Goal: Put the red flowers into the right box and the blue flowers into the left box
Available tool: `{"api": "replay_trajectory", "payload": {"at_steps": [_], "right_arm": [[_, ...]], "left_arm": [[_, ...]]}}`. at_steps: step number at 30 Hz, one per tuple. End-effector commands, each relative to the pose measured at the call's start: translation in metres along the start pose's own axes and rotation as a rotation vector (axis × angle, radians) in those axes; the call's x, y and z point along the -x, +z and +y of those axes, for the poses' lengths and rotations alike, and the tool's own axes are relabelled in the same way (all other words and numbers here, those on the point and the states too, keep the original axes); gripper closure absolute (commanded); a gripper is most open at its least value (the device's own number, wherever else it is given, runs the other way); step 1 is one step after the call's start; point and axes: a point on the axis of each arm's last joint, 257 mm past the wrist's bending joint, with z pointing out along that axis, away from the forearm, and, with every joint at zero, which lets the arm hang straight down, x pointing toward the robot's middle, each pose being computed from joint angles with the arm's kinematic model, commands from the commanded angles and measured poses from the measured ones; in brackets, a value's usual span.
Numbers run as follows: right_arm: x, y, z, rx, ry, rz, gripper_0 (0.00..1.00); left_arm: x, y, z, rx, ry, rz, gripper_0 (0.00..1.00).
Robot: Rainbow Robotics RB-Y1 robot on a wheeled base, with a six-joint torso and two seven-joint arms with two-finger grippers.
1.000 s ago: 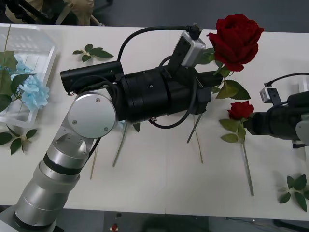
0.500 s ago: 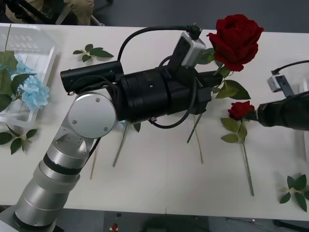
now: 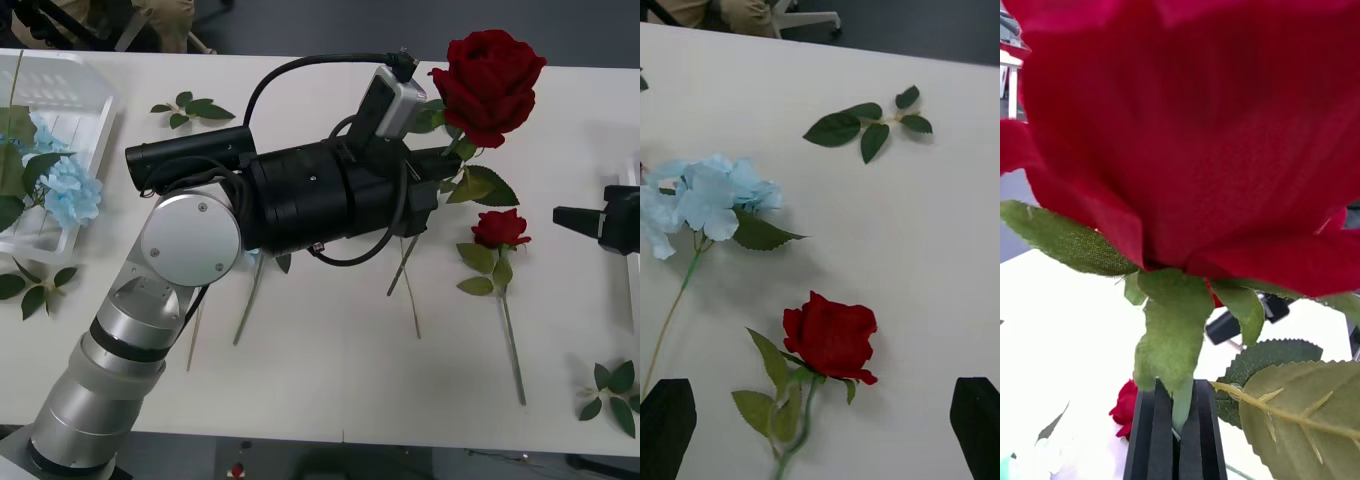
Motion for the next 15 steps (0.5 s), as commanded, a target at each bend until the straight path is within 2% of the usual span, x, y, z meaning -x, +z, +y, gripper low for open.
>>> {"api": "replay_trajectory", "payload": {"at_steps": [1,12,15], "right_arm": [[0.010,-0.006,0.024,0.069,-0.041,-0.101,0.00],[0.014,-0.018,0.094,0.285,-0.215,-0.268,0.00],[0.011,-0.023,0.115,0.370,-0.183,-0.283,0.00]], "left_arm": [[0.025,0.006,-0.013,-0.026,0.040,-0.045,1.00],[0.025,0.006,-0.013,-0.026,0.040,-0.045,1.00],[0.025,0.006,-0.013,-0.026,0.040,-0.045,1.00]]}}
